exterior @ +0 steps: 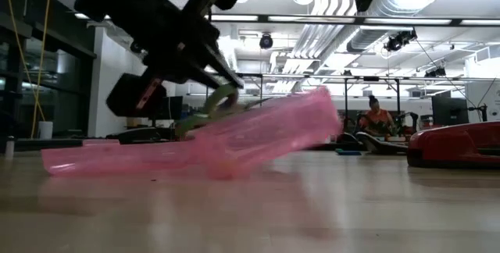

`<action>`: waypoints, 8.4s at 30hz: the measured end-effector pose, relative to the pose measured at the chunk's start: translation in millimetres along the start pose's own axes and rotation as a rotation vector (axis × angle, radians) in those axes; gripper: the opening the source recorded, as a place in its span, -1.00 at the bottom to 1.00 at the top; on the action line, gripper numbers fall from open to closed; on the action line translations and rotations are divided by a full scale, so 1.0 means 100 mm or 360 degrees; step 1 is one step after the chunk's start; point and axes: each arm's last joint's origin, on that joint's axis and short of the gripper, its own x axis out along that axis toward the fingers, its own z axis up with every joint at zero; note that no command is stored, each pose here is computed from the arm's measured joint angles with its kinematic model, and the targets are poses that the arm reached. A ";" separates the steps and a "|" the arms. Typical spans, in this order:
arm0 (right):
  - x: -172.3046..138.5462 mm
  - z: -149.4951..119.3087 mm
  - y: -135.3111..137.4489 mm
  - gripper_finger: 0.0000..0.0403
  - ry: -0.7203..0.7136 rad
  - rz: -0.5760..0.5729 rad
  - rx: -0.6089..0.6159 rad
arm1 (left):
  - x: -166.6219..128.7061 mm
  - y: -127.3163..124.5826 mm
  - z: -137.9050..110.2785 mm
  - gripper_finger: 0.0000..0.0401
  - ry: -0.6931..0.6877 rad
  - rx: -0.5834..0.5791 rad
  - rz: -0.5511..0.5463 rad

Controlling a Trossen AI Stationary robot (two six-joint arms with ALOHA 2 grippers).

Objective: Pack school essentials
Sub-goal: Put the green scissors into the pink supply box, then put the pink pencil into the pink supply box

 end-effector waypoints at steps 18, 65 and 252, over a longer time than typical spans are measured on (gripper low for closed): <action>0.00 -0.02 -0.01 -1.00 0.0030 -0.0030 -0.0016 | 0.04 -0.26 0.20 -1.00 -0.0156 0.0003 -0.0349; 0.00 -0.04 -0.01 -1.00 0.0055 -0.0036 -0.0040 | -0.17 -0.42 0.73 -0.24 -0.0096 0.0267 -0.0463; 1.26 -1.11 -0.36 -1.00 0.0801 -0.0466 0.1188 | -2.10 -0.26 0.60 -1.00 -0.1122 0.1583 -0.0372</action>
